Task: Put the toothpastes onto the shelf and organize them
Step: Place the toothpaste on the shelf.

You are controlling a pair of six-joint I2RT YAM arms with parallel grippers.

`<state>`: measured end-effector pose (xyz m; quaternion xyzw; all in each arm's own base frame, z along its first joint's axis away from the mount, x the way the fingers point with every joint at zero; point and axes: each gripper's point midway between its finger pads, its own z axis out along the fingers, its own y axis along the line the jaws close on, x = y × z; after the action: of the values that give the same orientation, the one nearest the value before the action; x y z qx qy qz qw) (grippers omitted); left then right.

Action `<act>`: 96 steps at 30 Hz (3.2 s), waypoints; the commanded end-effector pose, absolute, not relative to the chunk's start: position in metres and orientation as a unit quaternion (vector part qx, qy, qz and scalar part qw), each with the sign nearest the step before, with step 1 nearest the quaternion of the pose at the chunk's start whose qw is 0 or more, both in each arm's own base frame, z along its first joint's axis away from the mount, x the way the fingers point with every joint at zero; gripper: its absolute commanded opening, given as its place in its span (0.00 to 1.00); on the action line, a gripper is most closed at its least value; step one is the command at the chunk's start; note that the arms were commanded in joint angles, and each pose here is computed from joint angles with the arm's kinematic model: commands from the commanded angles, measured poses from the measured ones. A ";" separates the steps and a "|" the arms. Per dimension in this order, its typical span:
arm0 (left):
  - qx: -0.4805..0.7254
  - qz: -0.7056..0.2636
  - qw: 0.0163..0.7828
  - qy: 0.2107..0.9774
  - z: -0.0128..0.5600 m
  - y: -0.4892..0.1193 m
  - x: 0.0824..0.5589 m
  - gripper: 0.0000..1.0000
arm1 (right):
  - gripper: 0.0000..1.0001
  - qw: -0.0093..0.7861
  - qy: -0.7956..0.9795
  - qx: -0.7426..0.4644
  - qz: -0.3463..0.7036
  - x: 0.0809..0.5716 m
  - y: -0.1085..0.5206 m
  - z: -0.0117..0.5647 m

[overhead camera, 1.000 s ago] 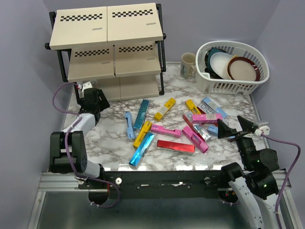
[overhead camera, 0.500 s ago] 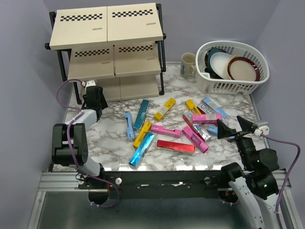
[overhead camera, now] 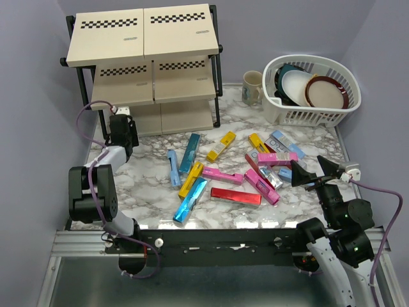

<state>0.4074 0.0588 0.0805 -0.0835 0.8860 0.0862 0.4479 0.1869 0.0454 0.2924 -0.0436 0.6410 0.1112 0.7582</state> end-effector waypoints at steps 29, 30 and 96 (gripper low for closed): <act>-0.182 0.058 0.531 0.826 0.099 0.058 0.425 0.85 | 1.00 0.842 0.521 -0.019 0.135 0.128 0.023 0.340; -0.179 0.058 0.530 0.827 0.098 0.057 0.426 0.84 | 1.00 0.842 0.521 -0.019 0.135 0.128 0.023 0.340; -0.210 0.109 0.521 0.820 0.125 0.092 0.399 0.91 | 1.00 0.841 0.522 -0.021 0.139 0.126 0.024 0.341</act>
<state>0.4096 0.0980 0.1000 -0.1922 0.8380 0.1334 0.4930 0.1855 0.0461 0.2949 -0.0462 0.6389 0.1128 0.7596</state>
